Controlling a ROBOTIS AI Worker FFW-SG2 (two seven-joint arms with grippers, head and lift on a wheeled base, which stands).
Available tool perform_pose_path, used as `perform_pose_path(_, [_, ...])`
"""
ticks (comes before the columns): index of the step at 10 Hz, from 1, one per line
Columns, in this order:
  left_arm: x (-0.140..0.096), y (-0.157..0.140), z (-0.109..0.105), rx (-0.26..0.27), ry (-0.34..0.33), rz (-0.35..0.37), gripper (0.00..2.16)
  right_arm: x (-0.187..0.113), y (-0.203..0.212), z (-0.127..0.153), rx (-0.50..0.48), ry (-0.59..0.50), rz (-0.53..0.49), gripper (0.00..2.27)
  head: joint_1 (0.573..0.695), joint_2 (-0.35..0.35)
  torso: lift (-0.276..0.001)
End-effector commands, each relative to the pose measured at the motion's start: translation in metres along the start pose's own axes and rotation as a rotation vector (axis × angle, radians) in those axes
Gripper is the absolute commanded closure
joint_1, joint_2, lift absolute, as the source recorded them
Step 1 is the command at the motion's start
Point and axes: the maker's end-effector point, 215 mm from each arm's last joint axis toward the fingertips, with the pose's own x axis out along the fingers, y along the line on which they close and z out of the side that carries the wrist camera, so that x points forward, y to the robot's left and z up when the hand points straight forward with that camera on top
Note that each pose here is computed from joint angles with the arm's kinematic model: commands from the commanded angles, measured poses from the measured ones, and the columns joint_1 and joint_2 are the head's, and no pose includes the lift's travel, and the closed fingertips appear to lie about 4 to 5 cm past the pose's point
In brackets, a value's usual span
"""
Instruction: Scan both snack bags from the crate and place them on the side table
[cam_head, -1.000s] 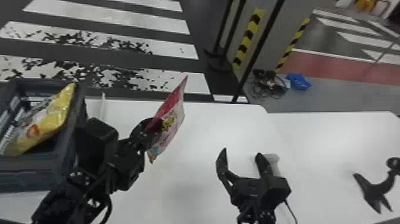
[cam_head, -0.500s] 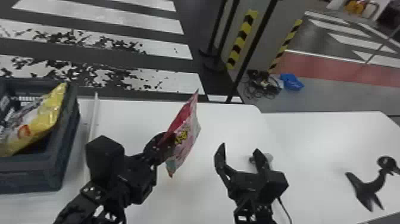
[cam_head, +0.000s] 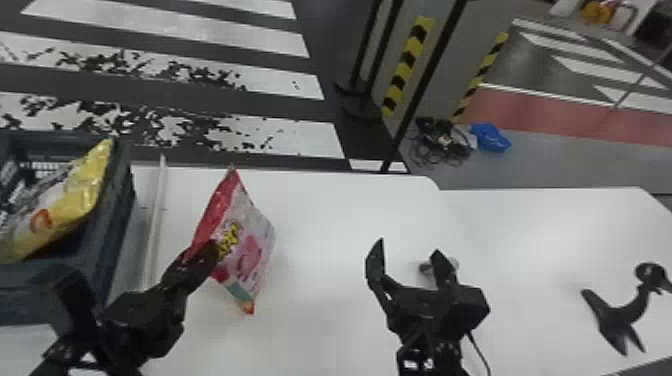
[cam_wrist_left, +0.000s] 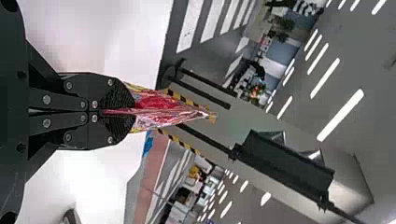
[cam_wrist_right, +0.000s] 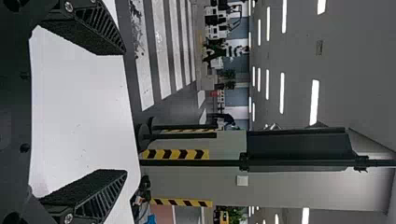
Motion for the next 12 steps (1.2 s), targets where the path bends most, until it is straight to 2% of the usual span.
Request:
perform_pose_path(1, [-0.006, 0.012, -0.001, 0.026, -0.011, 0.040, 1.49, 0.000, 0.002, 0.000, 0.001, -0.001, 0.002, 0.08, 0.695, -0.349, -0.095])
perform_pose_path(2, [-0.006, 0.007, 0.002, 0.057, -0.010, 0.046, 0.13, 0.000, 0.003, 0.000, 0.003, 0.000, 0.003, 0.08, 0.695, -0.329, -0.095])
perform_pose_path(3, [-0.002, -0.007, 0.006, 0.130, 0.000, 0.044, 0.00, 0.000, 0.003, 0.000, 0.002, -0.001, 0.003, 0.08, 0.695, -0.322, -0.095])
perform_pose_path(4, [0.000, -0.014, 0.013, 0.169, -0.005, 0.058, 0.02, -0.002, 0.003, -0.001, -0.002, 0.002, 0.004, 0.08, 0.695, -0.327, -0.095])
perform_pose_path(5, [-0.001, -0.017, 0.022, 0.177, -0.017, 0.058, 0.03, -0.002, 0.002, -0.002, -0.001, 0.003, 0.004, 0.08, 0.695, -0.334, -0.095])
perform_pose_path(7, [-0.008, -0.023, 0.011, 0.168, 0.039, 0.053, 0.03, -0.001, 0.004, 0.000, 0.001, 0.001, 0.005, 0.08, 0.695, -0.342, -0.095])
perform_pose_path(8, [-0.009, -0.049, -0.008, 0.191, 0.125, -0.005, 0.03, 0.001, 0.004, 0.001, 0.001, -0.001, 0.005, 0.08, 0.695, -0.344, -0.095])
perform_pose_path(9, [-0.009, -0.064, -0.002, 0.242, 0.122, -0.020, 0.03, 0.001, 0.004, 0.001, 0.001, -0.001, 0.005, 0.08, 0.695, -0.350, -0.095])
perform_pose_path(10, [-0.008, -0.060, 0.005, 0.303, 0.113, 0.019, 0.03, 0.001, 0.004, 0.000, -0.001, 0.002, 0.005, 0.08, 0.695, -0.350, -0.095])
perform_pose_path(12, [-0.010, -0.047, 0.028, 0.358, 0.075, 0.083, 0.04, 0.000, 0.009, -0.002, -0.006, 0.005, 0.017, 0.08, 0.695, -0.350, -0.095])
